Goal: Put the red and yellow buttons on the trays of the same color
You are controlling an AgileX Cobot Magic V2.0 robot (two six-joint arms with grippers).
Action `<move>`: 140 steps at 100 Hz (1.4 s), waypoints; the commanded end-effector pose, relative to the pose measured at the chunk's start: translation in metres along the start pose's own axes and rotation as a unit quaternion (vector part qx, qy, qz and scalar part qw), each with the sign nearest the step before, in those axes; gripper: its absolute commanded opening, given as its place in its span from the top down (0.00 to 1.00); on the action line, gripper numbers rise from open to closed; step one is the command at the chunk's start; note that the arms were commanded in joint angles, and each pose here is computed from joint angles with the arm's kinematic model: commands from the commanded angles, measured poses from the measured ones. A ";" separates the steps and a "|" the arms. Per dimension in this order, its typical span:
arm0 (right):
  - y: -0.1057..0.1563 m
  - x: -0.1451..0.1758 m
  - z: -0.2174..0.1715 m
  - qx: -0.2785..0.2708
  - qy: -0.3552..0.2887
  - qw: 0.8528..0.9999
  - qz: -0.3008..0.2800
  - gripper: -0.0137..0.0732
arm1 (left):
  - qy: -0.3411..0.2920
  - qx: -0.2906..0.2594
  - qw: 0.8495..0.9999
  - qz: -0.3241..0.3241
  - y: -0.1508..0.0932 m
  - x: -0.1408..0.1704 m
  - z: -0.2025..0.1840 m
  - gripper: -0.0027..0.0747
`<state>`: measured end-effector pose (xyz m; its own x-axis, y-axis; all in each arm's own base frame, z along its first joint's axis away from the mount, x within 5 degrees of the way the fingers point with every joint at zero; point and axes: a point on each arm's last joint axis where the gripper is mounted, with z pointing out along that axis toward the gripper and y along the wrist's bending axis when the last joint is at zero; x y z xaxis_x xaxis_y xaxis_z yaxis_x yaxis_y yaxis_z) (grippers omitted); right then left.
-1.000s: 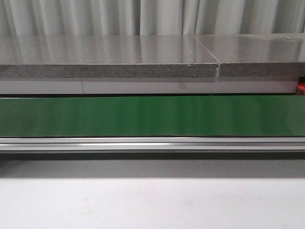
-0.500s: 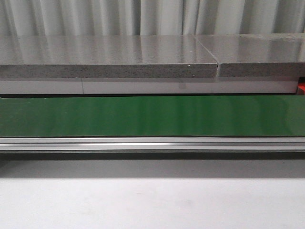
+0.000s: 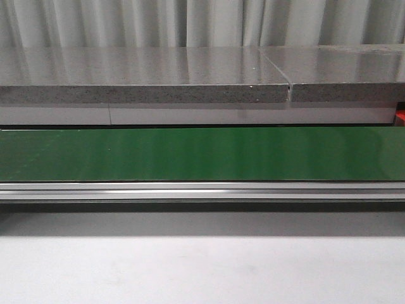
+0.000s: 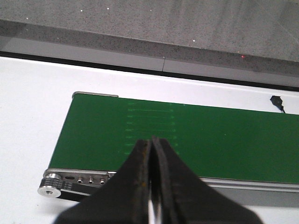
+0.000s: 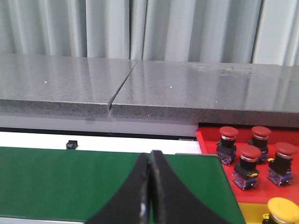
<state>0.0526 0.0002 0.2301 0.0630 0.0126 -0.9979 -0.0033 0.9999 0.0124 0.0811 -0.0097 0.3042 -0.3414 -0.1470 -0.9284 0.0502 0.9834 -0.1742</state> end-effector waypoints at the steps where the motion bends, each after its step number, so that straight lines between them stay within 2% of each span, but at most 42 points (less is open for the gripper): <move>1: 0.001 -0.002 -0.001 -0.006 -0.055 0.998 -0.006 0.92 | -0.045 0.006 0.999 -0.005 -0.002 -0.013 -0.003 0.99; 16: 0.001 0.016 0.000 -0.008 -0.044 0.999 -0.002 0.92 | -0.045 0.006 0.999 -0.005 -0.002 -0.013 -0.003 0.99; 140: 0.002 0.016 0.000 -0.019 -0.041 0.999 0.000 0.92 | -0.045 0.006 0.999 -0.005 -0.002 -0.013 -0.003 0.99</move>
<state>0.0567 0.0020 0.2008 0.0271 0.0189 -0.9995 -0.0360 0.9992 0.0180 0.0811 -0.0097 0.3042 -0.3414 -0.1470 -0.9284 0.0502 0.9834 -0.1742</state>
